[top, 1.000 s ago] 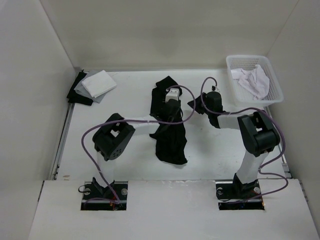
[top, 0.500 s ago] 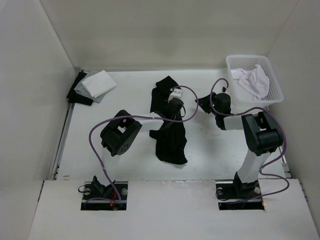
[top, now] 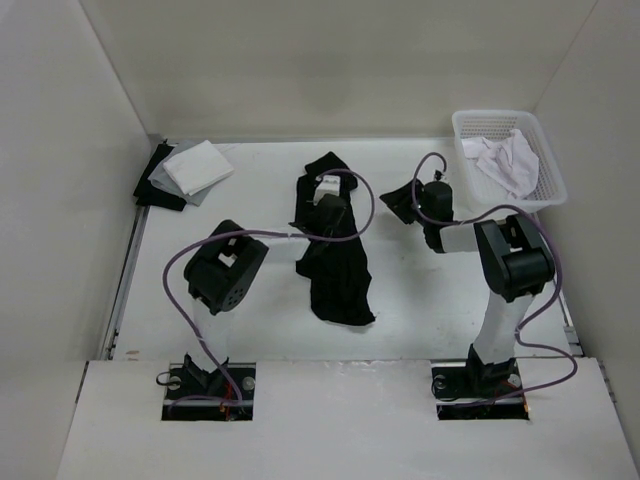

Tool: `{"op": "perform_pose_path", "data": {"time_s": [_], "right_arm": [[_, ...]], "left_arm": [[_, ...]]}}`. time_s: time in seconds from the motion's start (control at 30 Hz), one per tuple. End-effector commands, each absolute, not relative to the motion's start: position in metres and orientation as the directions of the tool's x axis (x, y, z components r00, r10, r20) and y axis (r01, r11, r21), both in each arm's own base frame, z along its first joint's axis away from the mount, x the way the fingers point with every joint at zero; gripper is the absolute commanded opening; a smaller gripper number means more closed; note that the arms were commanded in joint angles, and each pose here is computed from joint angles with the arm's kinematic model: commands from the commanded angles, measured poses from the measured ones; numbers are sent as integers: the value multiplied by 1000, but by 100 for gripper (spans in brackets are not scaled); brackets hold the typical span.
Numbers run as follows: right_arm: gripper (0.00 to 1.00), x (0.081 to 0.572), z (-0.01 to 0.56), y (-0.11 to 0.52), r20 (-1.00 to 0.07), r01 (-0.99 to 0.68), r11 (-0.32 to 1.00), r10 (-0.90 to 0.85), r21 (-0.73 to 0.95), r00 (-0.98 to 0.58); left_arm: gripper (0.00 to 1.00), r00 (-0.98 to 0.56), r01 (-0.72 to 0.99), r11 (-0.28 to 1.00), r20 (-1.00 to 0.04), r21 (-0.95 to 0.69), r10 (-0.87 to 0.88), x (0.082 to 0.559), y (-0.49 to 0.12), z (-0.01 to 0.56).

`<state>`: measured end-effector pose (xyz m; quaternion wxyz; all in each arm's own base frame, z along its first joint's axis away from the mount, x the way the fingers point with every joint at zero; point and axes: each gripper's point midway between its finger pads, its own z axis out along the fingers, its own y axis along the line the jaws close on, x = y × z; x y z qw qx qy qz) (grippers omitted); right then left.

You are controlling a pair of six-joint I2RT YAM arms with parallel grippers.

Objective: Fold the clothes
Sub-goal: Flatten the tank top out

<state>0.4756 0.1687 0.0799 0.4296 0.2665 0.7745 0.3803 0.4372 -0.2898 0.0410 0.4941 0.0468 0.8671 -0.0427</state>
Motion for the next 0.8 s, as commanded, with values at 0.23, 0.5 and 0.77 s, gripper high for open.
{"op": "perform_pose_path", "data": {"time_s": [0.23,0.5,0.77], "right_arm": [[55,519,104,214,-543,11,667,616,745,-570],[55,548,78,219,-546,73,777,503,626,-670],[45,565,59,233,-492,74,802,433,593,-755]], "left_arm": [[1,-366,-114,918,-843,-379,-393,411,-184,121],[1,-337,-235,833,-762,-500,-553,389,-134,96],[1,-280,-263,769,-717,-582,-638,387,-109,103]]}}
